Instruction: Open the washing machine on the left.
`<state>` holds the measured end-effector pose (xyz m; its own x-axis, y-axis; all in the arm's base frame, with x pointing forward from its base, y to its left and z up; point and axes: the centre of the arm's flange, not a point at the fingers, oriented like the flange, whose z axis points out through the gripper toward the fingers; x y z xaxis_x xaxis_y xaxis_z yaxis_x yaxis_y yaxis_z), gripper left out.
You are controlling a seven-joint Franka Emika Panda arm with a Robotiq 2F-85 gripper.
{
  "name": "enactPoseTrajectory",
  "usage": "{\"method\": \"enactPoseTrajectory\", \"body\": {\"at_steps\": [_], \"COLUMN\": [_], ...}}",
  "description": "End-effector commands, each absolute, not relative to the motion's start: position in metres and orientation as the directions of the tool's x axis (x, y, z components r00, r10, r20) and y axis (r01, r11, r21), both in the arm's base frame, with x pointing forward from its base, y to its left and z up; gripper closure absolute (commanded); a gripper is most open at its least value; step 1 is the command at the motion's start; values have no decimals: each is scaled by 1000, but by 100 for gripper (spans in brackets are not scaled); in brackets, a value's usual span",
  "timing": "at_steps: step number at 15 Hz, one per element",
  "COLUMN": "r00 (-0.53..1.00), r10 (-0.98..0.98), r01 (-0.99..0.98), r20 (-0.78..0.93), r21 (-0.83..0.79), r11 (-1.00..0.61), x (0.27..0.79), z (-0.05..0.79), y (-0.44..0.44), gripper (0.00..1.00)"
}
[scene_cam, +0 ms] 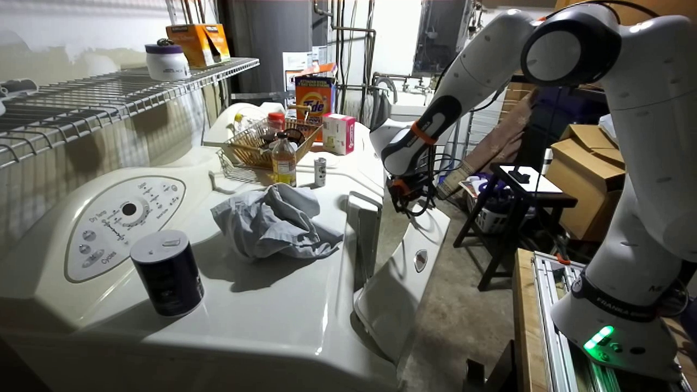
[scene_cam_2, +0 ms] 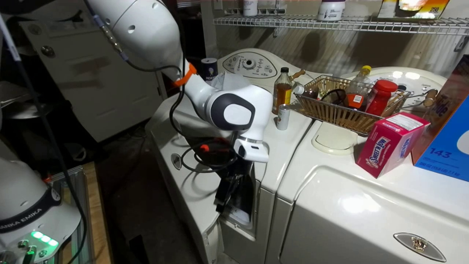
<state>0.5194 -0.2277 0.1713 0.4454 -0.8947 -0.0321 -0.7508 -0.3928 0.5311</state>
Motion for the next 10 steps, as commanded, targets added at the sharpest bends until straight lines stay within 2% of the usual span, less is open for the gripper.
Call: {"method": "enactPoseTrajectory", "body": {"at_steps": [1,6,10], "r00": [449,471,482], "r10": [-892,-880,-876], "r01": [-766,-761,-787], "r20": [-63,-62,3], "r21": [487,476,441], "r11": [-420,-441,-431], "x": [526,532,534], "z": [173,194,231], "y": [-222,-207,-200], "gripper": [0,0,0]}}
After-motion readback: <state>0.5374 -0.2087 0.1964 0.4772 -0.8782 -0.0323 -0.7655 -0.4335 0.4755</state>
